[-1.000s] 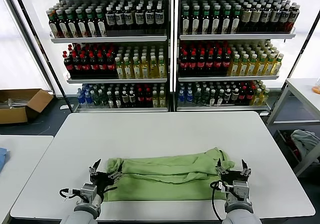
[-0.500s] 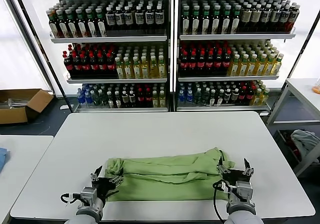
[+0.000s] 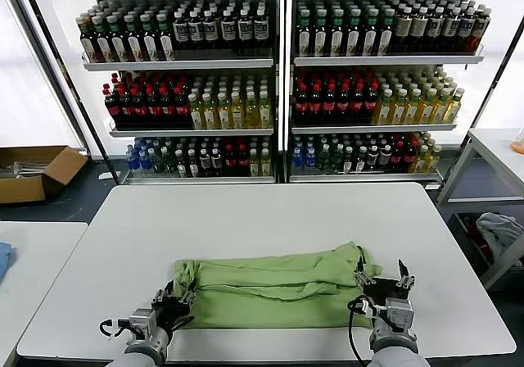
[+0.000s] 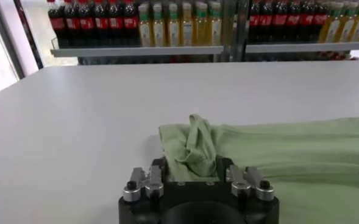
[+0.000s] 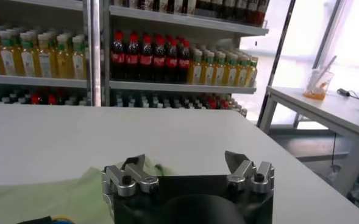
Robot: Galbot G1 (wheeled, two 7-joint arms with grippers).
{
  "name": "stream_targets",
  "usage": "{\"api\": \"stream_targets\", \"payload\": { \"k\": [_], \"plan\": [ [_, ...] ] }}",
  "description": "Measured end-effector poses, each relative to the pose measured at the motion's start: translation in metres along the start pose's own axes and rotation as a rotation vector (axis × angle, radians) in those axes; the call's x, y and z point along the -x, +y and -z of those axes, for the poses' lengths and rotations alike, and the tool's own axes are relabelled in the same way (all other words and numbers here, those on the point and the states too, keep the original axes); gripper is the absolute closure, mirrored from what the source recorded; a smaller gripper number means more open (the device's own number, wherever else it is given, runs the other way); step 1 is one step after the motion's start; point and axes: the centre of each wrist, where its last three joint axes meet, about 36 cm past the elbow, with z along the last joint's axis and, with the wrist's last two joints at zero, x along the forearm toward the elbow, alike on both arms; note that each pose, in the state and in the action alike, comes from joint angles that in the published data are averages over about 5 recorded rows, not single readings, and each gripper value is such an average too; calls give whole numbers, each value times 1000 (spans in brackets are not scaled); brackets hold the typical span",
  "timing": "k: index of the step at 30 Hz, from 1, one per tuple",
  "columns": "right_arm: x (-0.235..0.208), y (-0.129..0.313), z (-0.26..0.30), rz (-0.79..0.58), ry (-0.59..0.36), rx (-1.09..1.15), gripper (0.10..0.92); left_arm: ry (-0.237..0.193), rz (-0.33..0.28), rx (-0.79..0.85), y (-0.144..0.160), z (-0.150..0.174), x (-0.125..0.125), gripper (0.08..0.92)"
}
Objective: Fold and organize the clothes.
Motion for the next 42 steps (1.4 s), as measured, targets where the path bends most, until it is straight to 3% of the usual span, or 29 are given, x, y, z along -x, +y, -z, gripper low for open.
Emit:
{"api": "stream_targets", "payload": {
  "k": [7,13,21,33,37,42],
  "plan": [
    [1,0,0,1,-2,0,200,-7,11,-12,6,3,1,743],
    [2,0,1,3,-6,0,200,-40,35,-1,15,13,-2,886],
    [3,2,6,9,-15,0,200,-119,113,39,54,41,-12,895],
    [3,6,9,15,-20,6,200,-187,342,196,175,95,-37,895],
    [1,6,9,14,-21,6,200,-196,356,232,184,106,-47,895],
    [-2,3,9,7,-22,5,200,-196,314,241,166,105,-50,895]
  ]
}}
